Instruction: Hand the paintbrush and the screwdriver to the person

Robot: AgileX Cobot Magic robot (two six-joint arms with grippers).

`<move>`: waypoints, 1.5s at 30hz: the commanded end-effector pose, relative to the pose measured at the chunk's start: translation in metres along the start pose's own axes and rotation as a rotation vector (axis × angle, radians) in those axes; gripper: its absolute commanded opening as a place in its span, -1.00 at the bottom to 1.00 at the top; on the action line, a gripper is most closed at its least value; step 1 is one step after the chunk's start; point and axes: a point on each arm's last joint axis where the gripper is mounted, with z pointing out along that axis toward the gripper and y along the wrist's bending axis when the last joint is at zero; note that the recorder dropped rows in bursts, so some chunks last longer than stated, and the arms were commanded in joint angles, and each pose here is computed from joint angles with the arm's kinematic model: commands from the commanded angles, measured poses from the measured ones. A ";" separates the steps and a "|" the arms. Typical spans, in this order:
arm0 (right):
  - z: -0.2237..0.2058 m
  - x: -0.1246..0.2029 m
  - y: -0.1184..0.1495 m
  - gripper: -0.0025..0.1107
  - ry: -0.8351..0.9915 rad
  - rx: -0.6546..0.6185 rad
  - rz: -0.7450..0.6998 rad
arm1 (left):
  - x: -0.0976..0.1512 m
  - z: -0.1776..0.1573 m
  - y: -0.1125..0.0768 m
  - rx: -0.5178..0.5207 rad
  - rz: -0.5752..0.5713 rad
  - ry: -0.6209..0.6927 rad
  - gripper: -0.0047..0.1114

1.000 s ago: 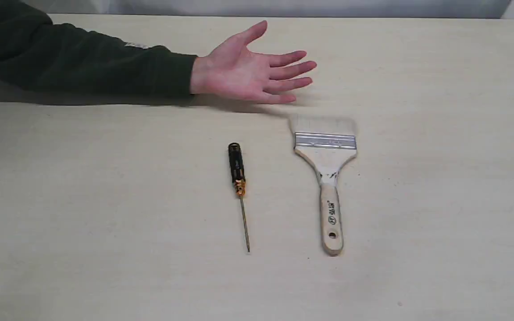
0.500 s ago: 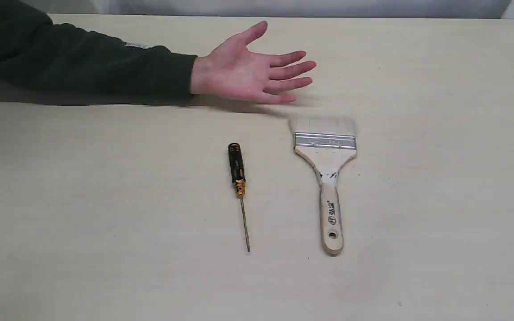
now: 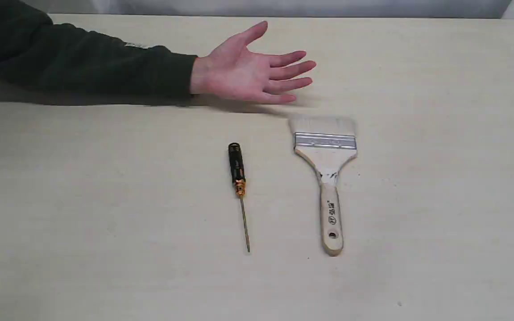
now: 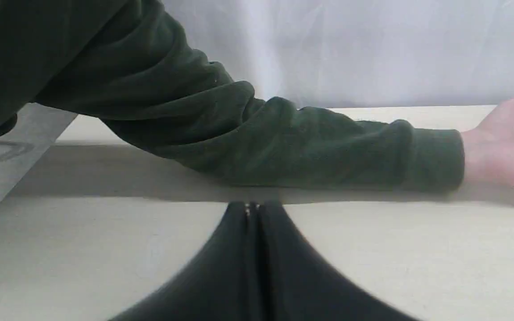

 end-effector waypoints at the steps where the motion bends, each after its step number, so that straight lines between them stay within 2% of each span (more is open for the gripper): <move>1: -0.001 -0.005 0.000 -0.88 -0.070 -0.001 -0.002 | 0.000 0.000 0.000 0.003 -0.005 -0.003 -0.92; 5: -0.001 -0.011 0.000 -0.88 -0.126 -0.005 0.065 | 0.000 0.000 0.000 0.003 -0.005 -0.003 -0.92; 11: -0.003 -0.021 0.000 -0.88 -0.242 -0.033 0.258 | 0.000 0.000 0.000 0.003 -0.005 -0.003 -0.92; 15: -0.007 -0.033 0.001 -0.88 -0.369 -0.097 0.429 | 0.000 0.000 0.000 0.003 -0.005 -0.003 -0.92; 18: -0.008 -0.045 0.008 -0.88 -0.396 -0.181 0.388 | 0.000 0.000 0.000 0.003 -0.005 -0.003 -0.92; 22: 0.007 -0.082 0.015 -0.88 -0.256 -0.252 0.310 | 0.000 0.000 0.000 0.003 -0.005 -0.003 -0.92; 27: 0.054 -0.121 0.022 -0.88 -0.044 -0.332 0.285 | 0.000 0.000 0.000 0.002 -0.002 -0.004 -0.92; 30: 0.092 -0.131 0.027 -0.88 0.115 -0.397 0.226 | 0.000 0.000 0.000 0.002 -0.002 -0.004 -0.92; 33: 0.130 -0.133 0.032 -0.88 0.264 -0.452 0.295 | 0.000 0.000 0.000 0.002 -0.002 -0.004 -0.92; 38: 0.184 -0.100 0.043 -0.88 0.453 -0.521 0.324 | 0.000 0.000 0.000 0.002 -0.002 -0.004 -0.92; 42: 0.211 -0.059 0.059 -0.88 0.575 -0.505 0.263 | 0.000 0.000 0.000 0.002 -0.002 -0.004 -0.92; 45: 0.221 -0.032 0.081 -0.88 0.655 -0.501 0.208 | 0.000 0.000 0.000 0.002 -0.002 -0.004 -0.92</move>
